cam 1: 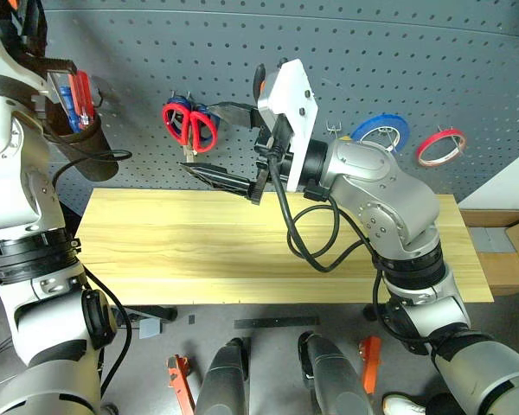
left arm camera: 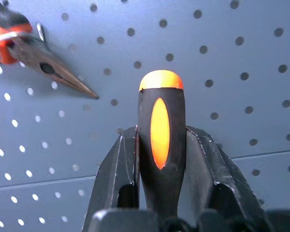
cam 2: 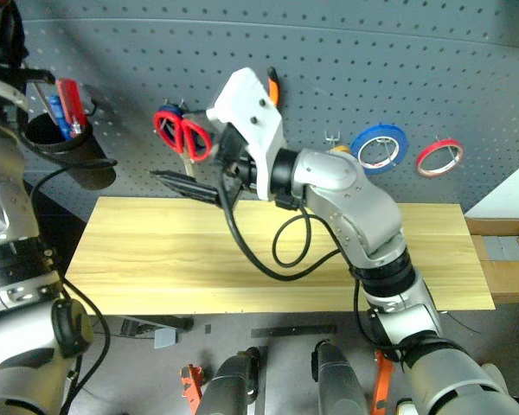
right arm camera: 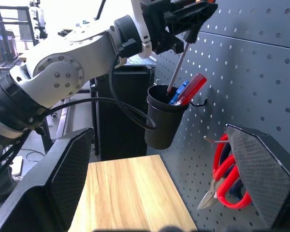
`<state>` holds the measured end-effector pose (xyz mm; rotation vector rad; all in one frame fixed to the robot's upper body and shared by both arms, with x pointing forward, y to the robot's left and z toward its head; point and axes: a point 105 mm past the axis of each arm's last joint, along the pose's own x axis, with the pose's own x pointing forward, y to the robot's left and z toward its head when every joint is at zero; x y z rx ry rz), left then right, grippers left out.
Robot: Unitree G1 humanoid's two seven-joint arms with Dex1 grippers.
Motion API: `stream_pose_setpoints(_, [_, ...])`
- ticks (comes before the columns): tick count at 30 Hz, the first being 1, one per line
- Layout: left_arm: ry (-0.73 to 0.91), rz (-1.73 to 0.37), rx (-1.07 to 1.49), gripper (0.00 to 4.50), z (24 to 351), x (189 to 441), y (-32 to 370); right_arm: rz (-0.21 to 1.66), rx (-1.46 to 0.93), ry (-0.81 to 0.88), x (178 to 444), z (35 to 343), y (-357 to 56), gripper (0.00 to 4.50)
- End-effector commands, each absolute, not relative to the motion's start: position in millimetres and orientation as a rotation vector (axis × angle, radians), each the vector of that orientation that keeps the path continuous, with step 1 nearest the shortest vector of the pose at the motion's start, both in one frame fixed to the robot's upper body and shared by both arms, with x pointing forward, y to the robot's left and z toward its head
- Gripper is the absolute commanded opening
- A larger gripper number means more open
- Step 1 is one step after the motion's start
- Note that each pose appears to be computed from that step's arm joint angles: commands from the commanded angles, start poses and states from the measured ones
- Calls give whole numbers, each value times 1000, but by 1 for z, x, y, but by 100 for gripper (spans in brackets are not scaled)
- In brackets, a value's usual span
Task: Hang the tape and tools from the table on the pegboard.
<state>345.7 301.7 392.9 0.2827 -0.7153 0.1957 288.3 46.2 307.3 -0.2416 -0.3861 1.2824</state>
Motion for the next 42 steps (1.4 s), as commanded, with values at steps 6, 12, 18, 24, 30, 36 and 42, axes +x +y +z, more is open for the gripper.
stream_pose_setpoints(6, [-687,368,311,231,372,335,340,1304,-260,-463,277,319,48,450])
stream_pose_setpoints(12, [-685,264,236,407,369,343,314,1308,-262,-473,276,321,48,450])
stream_pose_setpoints(18, [-723,-60,207,407,387,338,239,1323,-238,-449,273,318,31,450])
stream_pose_setpoints(24, [-536,-414,168,407,357,330,173,1358,-232,-338,269,301,-9,450])
stream_pose_setpoints(30, [-204,-469,23,407,273,327,159,1321,-210,-185,268,271,-34,450])
stream_pose_setpoints(36, [-27,-372,2,407,205,322,174,1062,-199,-76,290,222,-59,450])
stream_pose_setpoints(42, [43,-203,69,407,145,327,208,765,-250,-32,314,148,-89,450])
